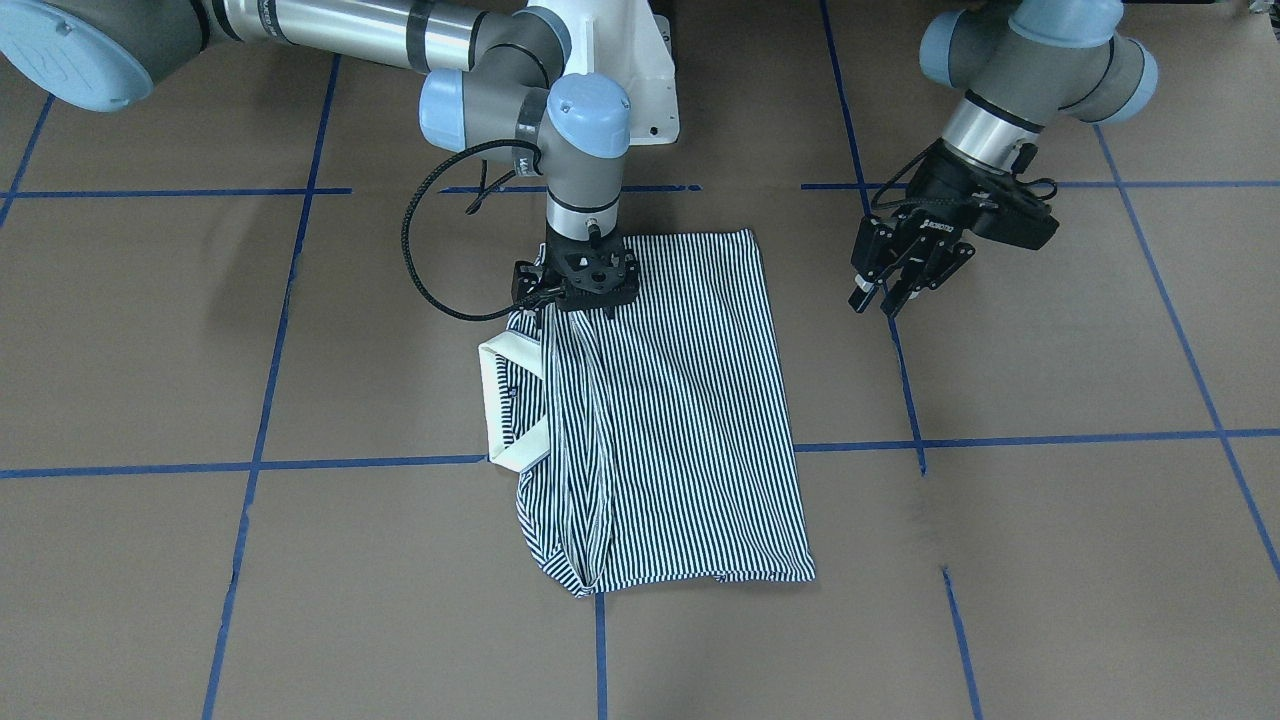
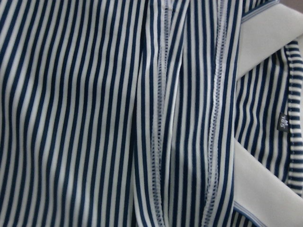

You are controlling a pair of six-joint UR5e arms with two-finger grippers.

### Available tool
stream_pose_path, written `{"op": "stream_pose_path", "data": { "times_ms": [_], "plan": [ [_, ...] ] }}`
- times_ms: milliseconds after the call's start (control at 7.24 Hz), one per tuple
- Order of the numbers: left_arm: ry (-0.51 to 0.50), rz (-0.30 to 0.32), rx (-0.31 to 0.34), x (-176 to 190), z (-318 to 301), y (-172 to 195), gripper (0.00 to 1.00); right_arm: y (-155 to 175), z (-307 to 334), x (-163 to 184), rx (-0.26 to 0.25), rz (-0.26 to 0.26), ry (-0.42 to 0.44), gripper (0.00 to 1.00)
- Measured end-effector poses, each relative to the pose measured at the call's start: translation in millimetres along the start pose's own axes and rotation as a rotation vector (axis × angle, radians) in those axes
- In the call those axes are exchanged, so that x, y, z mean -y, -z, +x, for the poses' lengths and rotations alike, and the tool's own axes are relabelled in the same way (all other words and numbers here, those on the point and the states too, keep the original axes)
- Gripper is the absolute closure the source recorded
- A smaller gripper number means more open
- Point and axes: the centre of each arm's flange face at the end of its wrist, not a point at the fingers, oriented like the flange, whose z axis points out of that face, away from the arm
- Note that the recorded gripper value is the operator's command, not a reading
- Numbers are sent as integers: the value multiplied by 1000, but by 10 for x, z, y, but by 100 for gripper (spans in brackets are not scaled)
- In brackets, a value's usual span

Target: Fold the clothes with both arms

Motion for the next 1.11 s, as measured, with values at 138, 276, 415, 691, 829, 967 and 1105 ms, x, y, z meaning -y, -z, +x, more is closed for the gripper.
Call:
{"op": "stream_pose_path", "data": {
  "times_ms": [138, 276, 415, 691, 829, 967, 1105],
  "plan": [
    [1, 0, 0, 0, 0, 0, 49, -40, 34, -22, -7, -6, 4, 0],
    [2, 0, 0, 0, 2, 0, 49, -80, 80, -28, -16, -9, 8, 0],
    [2, 0, -1, 1, 6, 0, 49, -107, 141, -1, -25, -7, 8, 0],
    [1, 0, -1, 2, 6, -1, 49, -153, 313, 98, -42, -3, 15, 0],
    [2, 0, -1, 2, 6, -2, 49, -162, 406, 160, -49, -1, 17, 0],
    [1, 0, -1, 2, 6, -3, 49, -182, 528, 201, -57, 1, 20, 0],
    [1, 0, -1, 2, 9, -2, 49, -200, 717, 183, -63, 2, 30, 0]
  ]
}}
